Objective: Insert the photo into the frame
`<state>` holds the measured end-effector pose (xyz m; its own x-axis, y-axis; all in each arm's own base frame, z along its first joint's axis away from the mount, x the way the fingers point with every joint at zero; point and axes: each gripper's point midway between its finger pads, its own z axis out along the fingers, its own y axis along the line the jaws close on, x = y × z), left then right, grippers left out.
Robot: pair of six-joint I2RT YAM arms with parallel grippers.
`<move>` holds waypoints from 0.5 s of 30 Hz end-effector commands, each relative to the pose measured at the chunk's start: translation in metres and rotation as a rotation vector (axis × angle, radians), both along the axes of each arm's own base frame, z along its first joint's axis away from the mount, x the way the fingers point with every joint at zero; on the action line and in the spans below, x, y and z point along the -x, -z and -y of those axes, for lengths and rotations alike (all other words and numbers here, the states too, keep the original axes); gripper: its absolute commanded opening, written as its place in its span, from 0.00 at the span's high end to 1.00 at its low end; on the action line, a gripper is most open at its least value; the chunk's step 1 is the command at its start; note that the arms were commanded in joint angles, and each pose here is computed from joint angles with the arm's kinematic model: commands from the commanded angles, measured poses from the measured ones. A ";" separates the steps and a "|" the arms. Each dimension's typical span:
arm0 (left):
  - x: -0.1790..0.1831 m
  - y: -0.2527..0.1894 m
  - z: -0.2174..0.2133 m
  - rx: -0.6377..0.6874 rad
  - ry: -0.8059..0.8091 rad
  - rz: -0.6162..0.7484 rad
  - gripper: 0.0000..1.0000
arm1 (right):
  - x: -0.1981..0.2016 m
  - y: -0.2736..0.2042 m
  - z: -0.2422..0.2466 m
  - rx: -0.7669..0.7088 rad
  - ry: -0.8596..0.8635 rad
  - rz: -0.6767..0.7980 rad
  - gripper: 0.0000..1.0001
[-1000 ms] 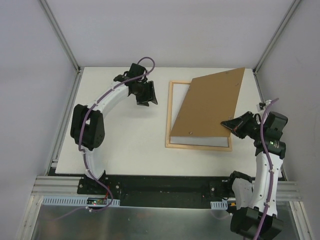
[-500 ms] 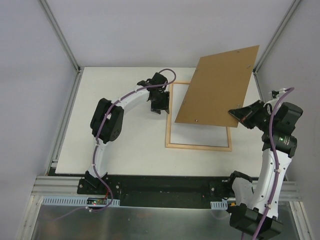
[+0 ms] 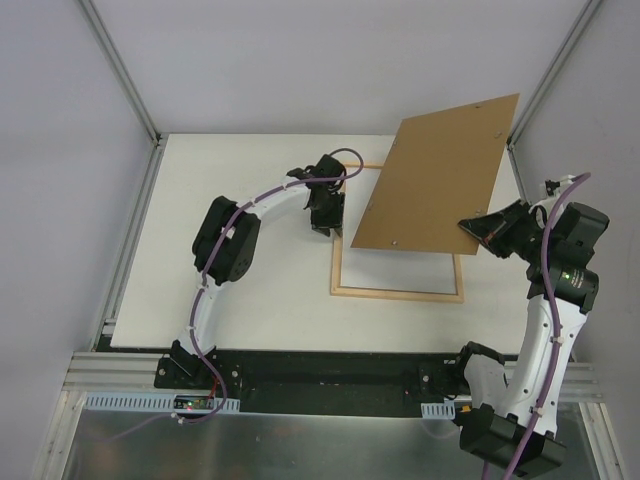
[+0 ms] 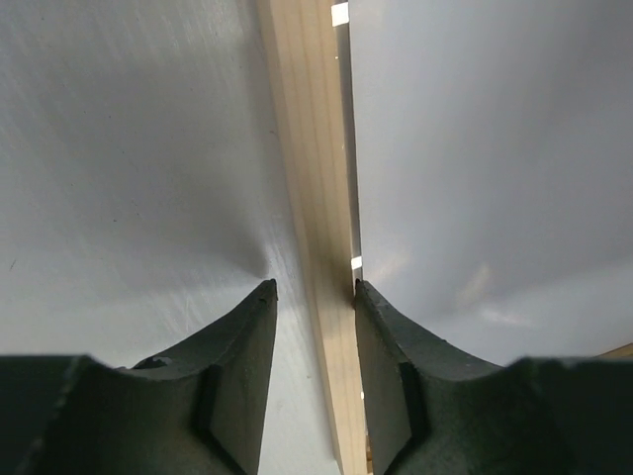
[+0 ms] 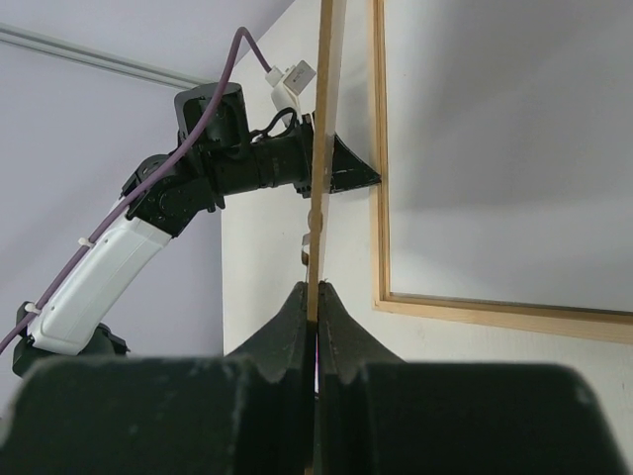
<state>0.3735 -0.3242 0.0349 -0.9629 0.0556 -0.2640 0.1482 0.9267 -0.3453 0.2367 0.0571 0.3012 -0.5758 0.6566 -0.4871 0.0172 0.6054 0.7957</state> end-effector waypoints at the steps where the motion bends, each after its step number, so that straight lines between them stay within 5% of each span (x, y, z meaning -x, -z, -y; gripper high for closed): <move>1: 0.001 -0.005 -0.001 -0.015 0.008 0.022 0.67 | 0.000 -0.034 -0.002 0.057 -0.038 0.145 1.00; 15: 0.043 0.004 -0.051 -0.103 -0.054 -0.016 1.00 | -0.003 -0.012 -0.015 0.006 -0.117 0.138 1.00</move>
